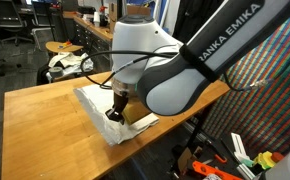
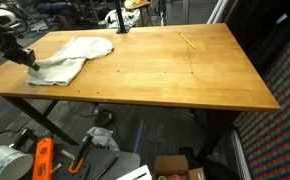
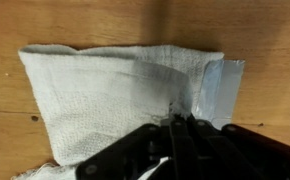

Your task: Fold the white towel in half

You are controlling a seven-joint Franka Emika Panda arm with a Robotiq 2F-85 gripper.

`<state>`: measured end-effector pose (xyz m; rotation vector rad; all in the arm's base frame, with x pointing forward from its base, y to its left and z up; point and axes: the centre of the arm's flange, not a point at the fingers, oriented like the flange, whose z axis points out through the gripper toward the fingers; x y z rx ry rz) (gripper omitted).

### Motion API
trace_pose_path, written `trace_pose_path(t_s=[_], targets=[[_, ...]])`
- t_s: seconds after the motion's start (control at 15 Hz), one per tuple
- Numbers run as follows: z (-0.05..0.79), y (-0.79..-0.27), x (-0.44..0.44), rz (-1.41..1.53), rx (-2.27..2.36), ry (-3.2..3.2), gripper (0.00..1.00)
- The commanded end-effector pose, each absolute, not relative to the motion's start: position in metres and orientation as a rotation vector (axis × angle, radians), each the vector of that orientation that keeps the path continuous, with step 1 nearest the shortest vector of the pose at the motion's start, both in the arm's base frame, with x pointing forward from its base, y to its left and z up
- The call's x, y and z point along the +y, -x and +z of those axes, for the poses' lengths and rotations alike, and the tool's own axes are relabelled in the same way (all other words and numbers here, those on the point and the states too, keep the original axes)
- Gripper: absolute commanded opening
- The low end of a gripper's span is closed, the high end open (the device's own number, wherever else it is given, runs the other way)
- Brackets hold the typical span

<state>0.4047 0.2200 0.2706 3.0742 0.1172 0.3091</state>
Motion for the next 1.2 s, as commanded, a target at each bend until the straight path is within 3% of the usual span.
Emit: trace_pose_path(t_s=[0.0, 0.47, 1.13], targets=[[0.282, -0.387, 0.221, 0.352, 0.176, -3.076, 0.02], [0.259, -0.381, 0.227, 0.518, 0.289, -3.122, 0.01], [0.223, -0.393, 0.208, 0.447, 0.329, -3.048, 0.02]])
